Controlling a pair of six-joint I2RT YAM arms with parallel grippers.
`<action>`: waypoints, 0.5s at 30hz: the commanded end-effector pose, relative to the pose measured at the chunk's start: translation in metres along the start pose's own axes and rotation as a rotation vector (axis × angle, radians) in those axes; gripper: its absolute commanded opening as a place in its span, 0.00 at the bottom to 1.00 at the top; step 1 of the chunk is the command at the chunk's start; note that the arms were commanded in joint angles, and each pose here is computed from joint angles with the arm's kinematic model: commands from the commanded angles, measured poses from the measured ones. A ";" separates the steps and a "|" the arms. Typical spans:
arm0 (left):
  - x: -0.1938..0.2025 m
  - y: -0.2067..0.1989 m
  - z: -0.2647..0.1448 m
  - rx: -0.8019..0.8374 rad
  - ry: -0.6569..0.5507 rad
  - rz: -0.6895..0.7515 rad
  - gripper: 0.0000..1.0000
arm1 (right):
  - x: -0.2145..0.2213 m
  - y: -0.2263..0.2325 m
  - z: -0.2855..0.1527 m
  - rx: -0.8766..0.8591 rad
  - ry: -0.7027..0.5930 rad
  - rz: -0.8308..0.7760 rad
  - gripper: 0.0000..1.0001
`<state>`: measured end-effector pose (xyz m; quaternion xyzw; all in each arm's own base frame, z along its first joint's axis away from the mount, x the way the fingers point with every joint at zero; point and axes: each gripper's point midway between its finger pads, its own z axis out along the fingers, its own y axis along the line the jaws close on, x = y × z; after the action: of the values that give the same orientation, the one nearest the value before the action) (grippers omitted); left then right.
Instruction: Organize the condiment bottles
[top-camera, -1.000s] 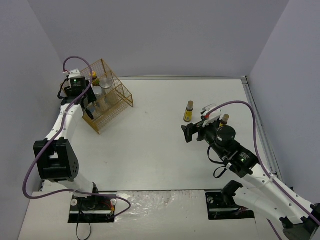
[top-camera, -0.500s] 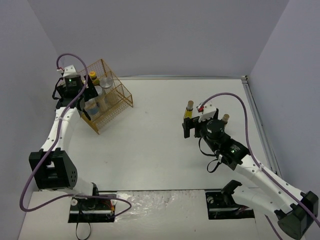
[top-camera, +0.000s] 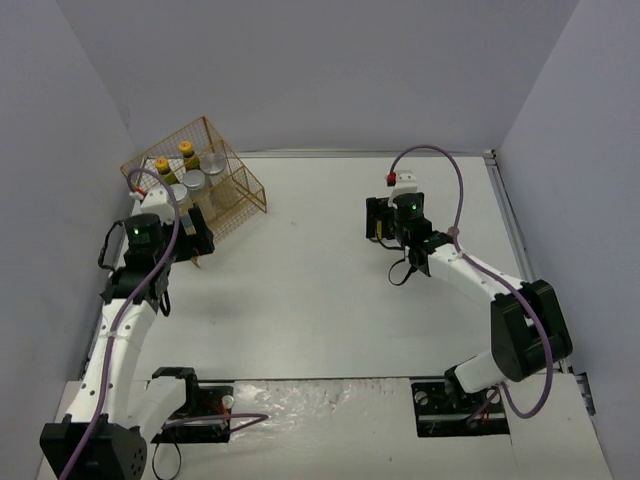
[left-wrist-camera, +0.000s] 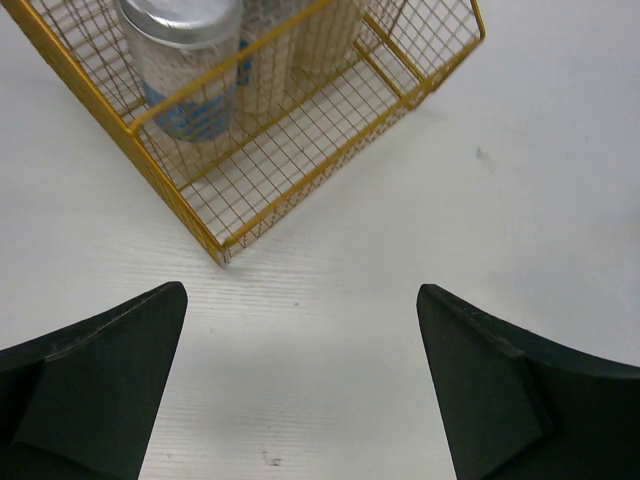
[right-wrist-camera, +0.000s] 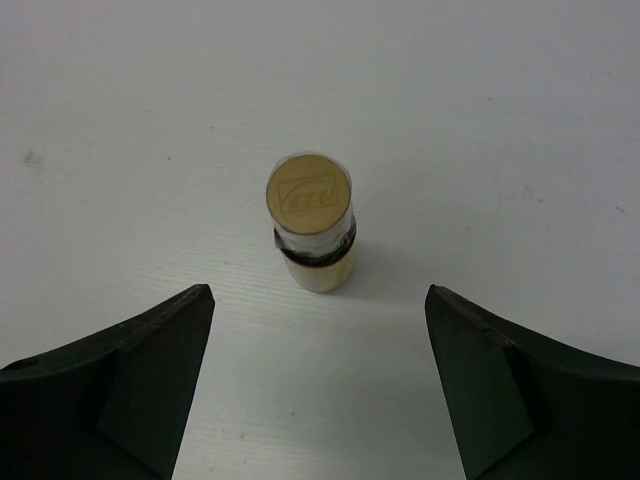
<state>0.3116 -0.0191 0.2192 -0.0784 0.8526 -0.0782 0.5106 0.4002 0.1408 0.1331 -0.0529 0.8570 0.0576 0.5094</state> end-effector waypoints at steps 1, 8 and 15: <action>-0.005 -0.028 -0.010 0.122 -0.081 0.119 0.97 | -0.052 0.010 0.024 -0.076 -0.175 0.015 0.79; -0.010 -0.027 -0.015 0.081 -0.113 0.155 0.97 | -0.039 0.013 0.052 -0.099 -0.154 -0.051 0.60; -0.007 -0.027 -0.014 0.084 -0.100 0.141 0.97 | -0.015 0.038 0.065 -0.226 -0.126 -0.077 0.34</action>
<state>0.2910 -0.0438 0.2022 -0.0035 0.8557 -0.0744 0.5121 0.4412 0.1615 0.0866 -0.1090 0.8510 0.0877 0.5061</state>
